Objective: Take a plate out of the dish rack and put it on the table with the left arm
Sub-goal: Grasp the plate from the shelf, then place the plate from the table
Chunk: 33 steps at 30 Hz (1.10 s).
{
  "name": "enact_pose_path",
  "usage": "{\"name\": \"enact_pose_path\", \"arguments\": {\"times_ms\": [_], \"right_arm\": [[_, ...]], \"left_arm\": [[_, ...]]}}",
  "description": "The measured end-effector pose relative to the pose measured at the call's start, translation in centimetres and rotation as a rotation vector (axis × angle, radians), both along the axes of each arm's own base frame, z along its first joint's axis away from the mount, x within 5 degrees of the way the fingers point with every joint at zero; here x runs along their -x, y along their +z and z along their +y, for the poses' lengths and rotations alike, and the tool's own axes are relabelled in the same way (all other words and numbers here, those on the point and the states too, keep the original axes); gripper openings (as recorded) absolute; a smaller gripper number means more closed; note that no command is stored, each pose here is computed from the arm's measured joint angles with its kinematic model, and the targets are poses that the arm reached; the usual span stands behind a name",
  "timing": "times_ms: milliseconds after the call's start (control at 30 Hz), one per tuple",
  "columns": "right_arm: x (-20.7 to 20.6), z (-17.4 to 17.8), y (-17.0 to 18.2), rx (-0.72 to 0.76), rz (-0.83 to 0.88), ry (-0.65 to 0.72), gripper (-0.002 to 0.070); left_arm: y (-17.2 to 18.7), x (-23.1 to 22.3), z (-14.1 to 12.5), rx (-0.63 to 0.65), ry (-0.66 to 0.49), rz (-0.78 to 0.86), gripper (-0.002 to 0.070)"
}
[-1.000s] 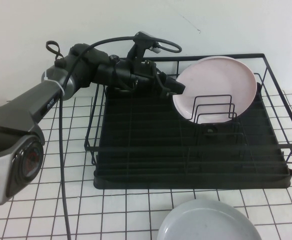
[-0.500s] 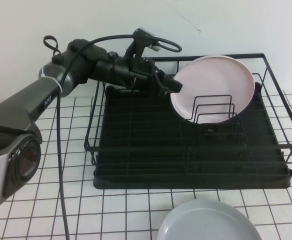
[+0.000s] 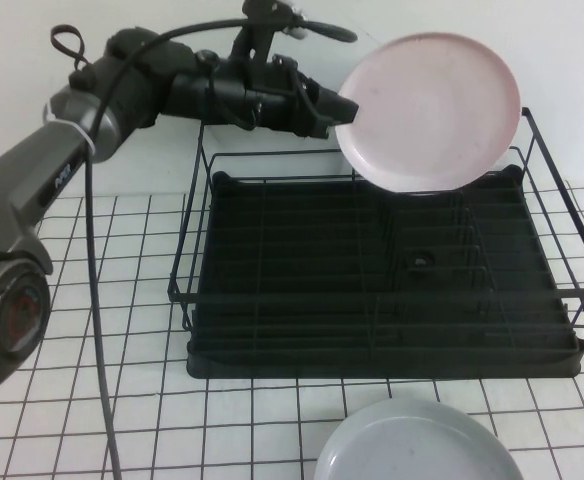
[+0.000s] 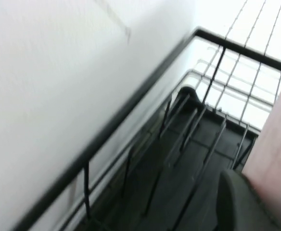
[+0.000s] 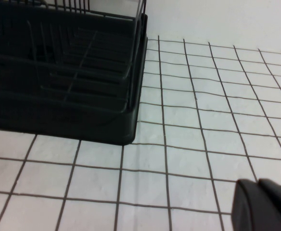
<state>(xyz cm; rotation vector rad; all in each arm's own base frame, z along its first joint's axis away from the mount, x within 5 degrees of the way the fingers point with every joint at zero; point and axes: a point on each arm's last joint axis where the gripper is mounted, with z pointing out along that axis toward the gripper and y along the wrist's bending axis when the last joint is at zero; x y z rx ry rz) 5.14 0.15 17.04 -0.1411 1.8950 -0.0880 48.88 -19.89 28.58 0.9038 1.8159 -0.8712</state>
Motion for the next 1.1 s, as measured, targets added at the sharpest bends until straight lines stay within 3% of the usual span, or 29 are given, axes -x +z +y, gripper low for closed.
{"name": "enact_pose_path", "arguments": {"times_ms": [267, 500, 633, 833, 967, 1100], "right_arm": [[0.0, 0.0, 0.0, 0.0, 0.0, 0.0, -0.0001], [0.0, 0.0, 0.0, 0.0, 0.0, 0.0, -0.0001], [0.0, 0.0, 0.0, 0.0, 0.0, 0.0, -0.0001], [0.0, 0.0, 0.0, 0.0, 0.0, 0.0, -0.0001], [0.0, 0.0, 0.0, 0.0, 0.0, 0.0, -0.0001], [0.0, 0.0, 0.0, 0.0, 0.0, 0.0, -0.0001]], "left_arm": [[6.7, 3.0, 1.0, -0.03, 0.003, -0.066, 0.0007], [11.0, 6.8, 2.1, -0.07, 0.009, 0.065, 0.0004], [11.2, 8.7, 2.5, -0.178, -0.024, 0.196, 0.0003], [10.7, 9.7, 1.8, -0.258, 0.032, 0.312, 0.0003], [11.0, 11.2, 0.3, -0.323, 0.072, 0.331, 0.0003], [10.6, 13.9, -2.2, -0.381, 0.037, 0.358, 0.0003]]}}
